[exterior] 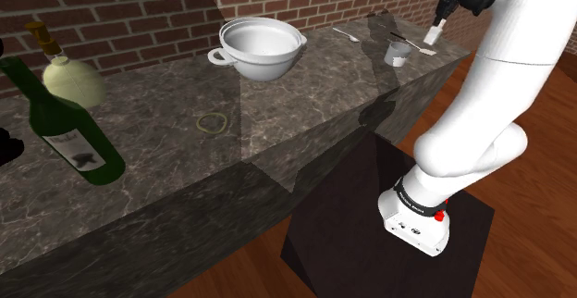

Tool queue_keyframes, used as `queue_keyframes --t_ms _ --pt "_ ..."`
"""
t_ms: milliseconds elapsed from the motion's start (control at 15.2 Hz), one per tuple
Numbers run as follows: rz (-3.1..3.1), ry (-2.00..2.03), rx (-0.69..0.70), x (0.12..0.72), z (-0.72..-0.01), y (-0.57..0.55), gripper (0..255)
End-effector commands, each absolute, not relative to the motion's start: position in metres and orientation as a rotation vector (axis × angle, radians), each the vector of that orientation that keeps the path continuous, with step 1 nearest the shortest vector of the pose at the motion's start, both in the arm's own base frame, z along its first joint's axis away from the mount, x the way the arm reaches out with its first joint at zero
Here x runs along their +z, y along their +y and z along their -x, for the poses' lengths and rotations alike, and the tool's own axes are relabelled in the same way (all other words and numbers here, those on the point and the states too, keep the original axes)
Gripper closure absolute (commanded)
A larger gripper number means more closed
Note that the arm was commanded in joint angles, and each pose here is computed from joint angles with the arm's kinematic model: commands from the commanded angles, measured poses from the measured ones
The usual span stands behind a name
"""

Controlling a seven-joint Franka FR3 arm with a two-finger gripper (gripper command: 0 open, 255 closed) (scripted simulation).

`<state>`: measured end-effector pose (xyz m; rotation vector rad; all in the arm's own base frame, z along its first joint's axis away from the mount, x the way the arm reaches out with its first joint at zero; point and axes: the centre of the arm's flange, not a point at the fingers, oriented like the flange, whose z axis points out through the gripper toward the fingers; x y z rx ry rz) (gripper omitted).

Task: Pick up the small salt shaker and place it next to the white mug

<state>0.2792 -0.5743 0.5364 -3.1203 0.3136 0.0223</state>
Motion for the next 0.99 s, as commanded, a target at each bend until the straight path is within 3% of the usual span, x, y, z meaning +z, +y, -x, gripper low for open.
queue_keyframes --t_ms 0,924 --pt "3.119 0.308 0.022 0.53 -0.277 -0.59 255" --pt "3.119 0.308 0.022 0.456 -0.277 -0.59 255"
